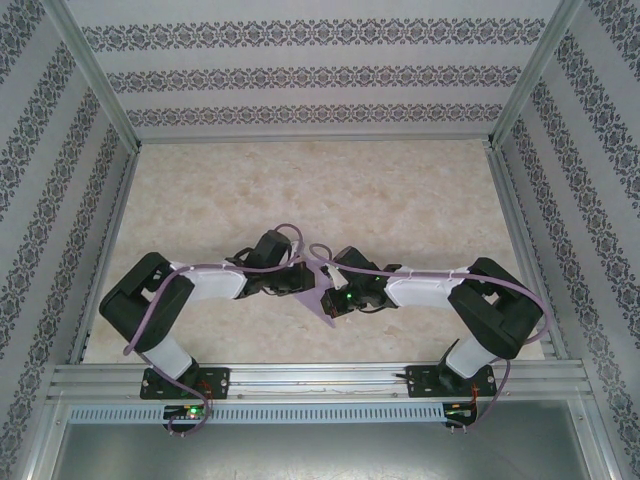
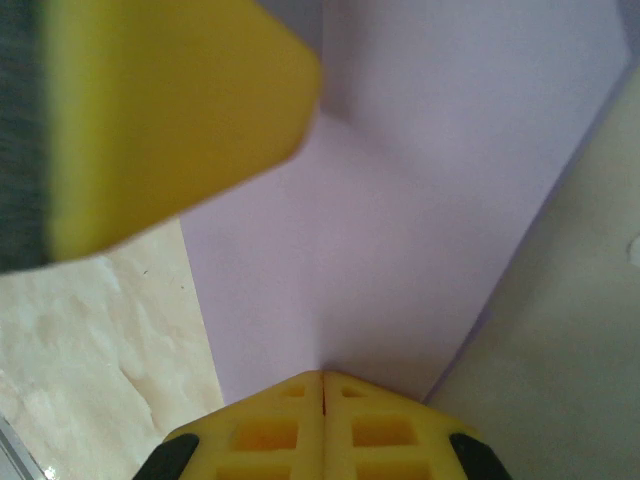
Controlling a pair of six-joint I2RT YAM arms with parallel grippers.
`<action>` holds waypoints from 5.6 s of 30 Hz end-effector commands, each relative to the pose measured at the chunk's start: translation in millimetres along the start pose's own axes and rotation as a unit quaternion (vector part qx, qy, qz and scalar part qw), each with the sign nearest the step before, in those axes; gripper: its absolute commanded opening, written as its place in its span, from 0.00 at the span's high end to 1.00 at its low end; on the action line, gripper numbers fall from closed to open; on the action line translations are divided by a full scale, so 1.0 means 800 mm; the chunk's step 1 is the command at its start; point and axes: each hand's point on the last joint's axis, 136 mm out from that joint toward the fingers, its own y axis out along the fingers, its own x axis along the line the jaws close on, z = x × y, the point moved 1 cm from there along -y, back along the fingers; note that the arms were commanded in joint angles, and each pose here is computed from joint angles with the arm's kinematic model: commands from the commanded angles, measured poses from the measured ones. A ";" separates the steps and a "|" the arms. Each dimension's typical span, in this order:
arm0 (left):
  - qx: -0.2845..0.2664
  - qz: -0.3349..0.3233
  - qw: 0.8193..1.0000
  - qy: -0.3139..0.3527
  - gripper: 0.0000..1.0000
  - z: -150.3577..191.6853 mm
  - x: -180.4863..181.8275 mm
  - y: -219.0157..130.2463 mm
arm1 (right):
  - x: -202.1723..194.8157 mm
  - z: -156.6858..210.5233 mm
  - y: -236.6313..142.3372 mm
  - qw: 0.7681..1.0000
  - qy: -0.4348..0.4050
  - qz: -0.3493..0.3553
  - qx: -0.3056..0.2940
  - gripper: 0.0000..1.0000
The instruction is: Fold a paper plane with a square sheet of paper (fold left side to right side)
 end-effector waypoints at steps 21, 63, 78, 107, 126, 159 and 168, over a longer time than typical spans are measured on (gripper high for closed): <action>-0.043 -0.057 0.997 -0.008 0.92 -0.043 0.057 0.027 | -0.076 0.099 0.009 0.978 0.038 0.142 0.147 1.00; -0.059 0.070 0.994 0.055 0.93 -0.058 -0.032 -0.041 | -0.058 0.061 -0.011 0.994 0.062 0.048 0.073 1.00; -0.005 -0.010 0.999 0.038 0.93 -0.037 0.017 0.026 | -0.063 0.068 -0.003 0.993 0.072 0.041 0.087 1.00; 0.035 -0.113 0.993 0.022 0.94 -0.004 0.082 0.040 | 0.031 -0.046 -0.048 0.984 0.105 -0.128 -0.059 1.00; 0.034 -0.118 0.992 0.020 0.94 -0.005 0.084 0.042 | -0.001 -0.064 0.003 0.988 0.129 -0.057 -0.062 1.00; 0.031 -0.135 0.990 0.013 0.95 -0.003 0.094 0.042 | 0.019 -0.036 -0.025 0.990 0.113 -0.058 -0.054 1.00; 0.031 -0.135 0.990 0.014 0.95 -0.004 0.093 0.041 | 0.004 -0.027 -0.009 0.989 0.132 -0.044 -0.043 1.00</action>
